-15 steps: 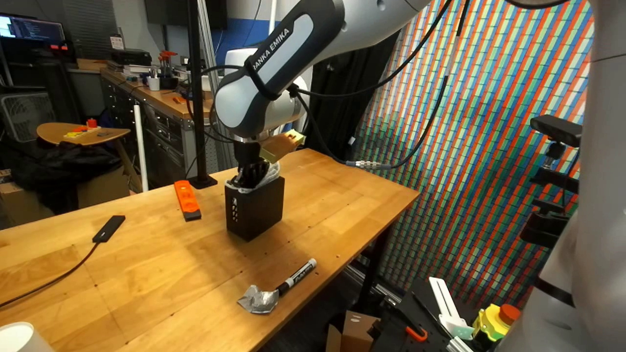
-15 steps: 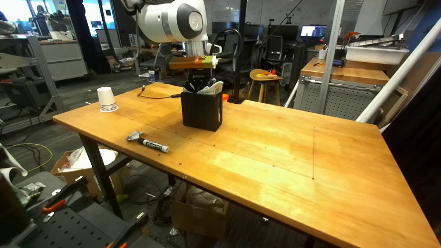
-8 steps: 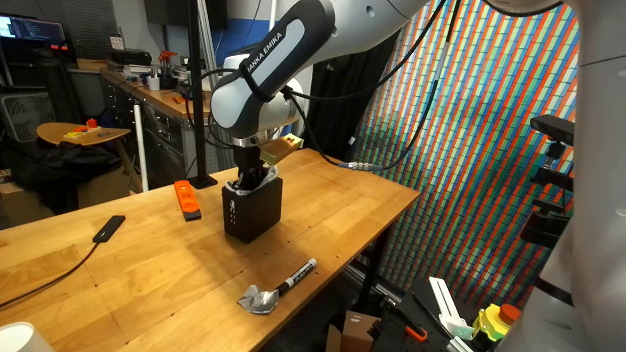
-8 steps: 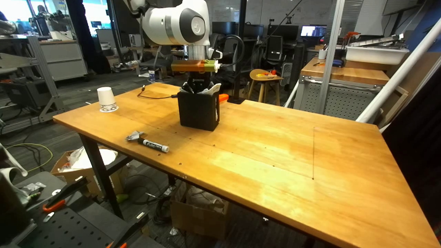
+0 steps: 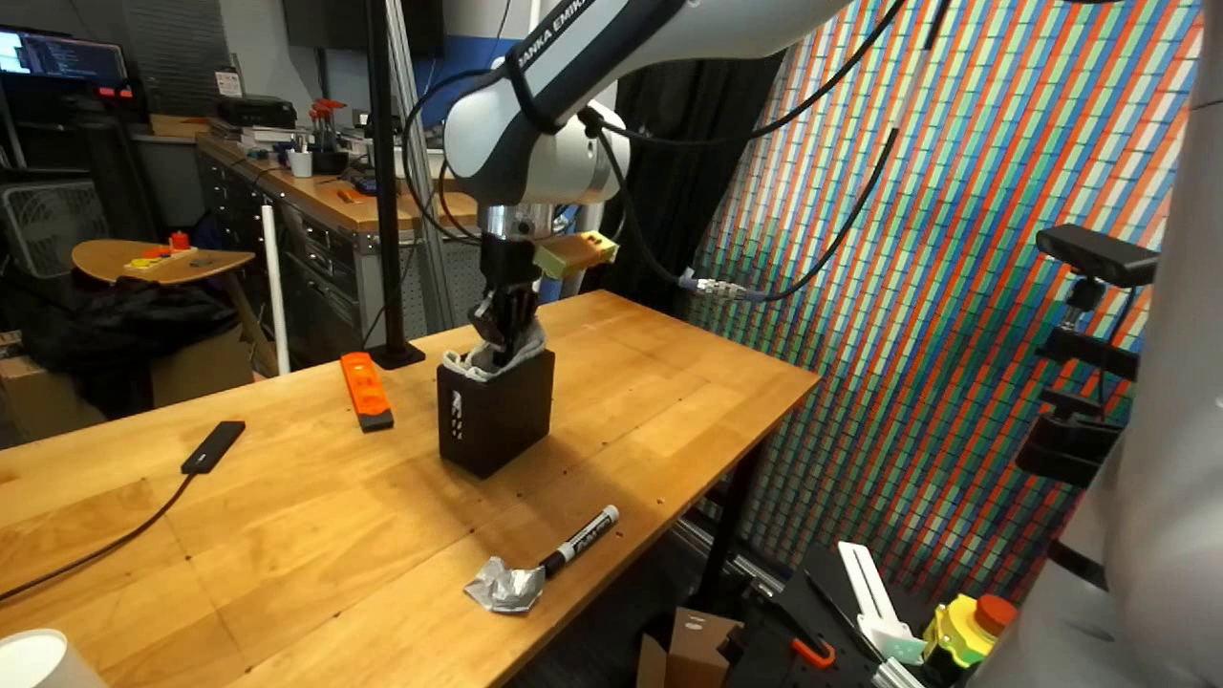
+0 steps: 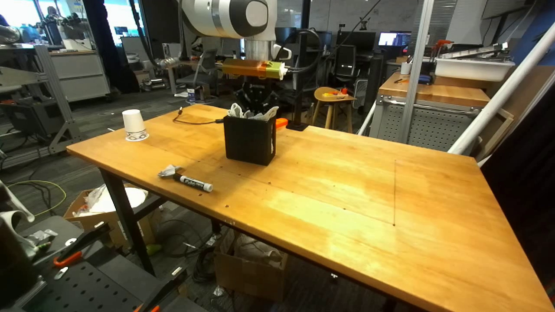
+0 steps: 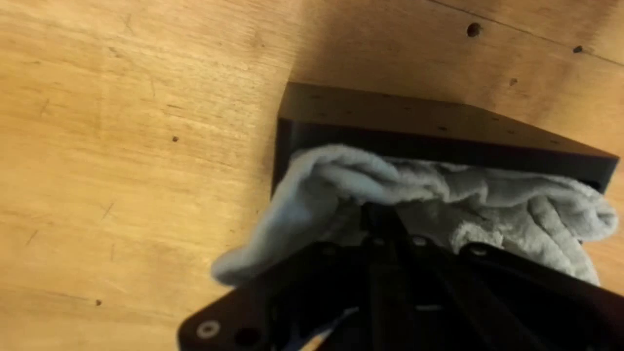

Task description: Put the cloth in the black box

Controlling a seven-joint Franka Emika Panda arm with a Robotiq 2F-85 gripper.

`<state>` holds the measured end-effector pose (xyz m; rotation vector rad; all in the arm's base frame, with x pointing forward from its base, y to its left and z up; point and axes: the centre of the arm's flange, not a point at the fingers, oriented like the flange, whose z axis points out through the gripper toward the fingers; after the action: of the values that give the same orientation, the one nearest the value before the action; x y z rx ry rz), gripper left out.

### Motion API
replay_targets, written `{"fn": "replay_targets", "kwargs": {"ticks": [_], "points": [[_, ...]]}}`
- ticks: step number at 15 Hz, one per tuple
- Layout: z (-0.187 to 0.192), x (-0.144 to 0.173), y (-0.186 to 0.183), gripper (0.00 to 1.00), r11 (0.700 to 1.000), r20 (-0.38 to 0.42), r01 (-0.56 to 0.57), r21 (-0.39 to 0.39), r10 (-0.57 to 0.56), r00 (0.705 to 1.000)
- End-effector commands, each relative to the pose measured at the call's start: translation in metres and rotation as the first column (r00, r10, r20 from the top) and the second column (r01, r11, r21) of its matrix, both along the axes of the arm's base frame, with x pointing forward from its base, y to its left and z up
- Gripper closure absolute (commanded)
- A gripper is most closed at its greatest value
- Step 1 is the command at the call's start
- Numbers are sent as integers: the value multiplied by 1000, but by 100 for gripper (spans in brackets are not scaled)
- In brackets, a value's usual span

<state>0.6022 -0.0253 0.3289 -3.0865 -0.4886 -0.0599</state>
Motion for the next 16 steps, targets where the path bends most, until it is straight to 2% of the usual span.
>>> {"fn": "replay_targets", "kwargs": {"ticks": [1,3,6,11,16], "points": [[60,-26,-21,100,999,95,26,27,-28,995],[77,-32,-33,100,999,126,51,11,-52,991],[82,-36,-46,100,998,147,70,-10,-67,987],[63,-27,-60,100,996,145,76,-36,-70,987],[51,-19,-52,100,997,136,58,-52,-51,989]]}}
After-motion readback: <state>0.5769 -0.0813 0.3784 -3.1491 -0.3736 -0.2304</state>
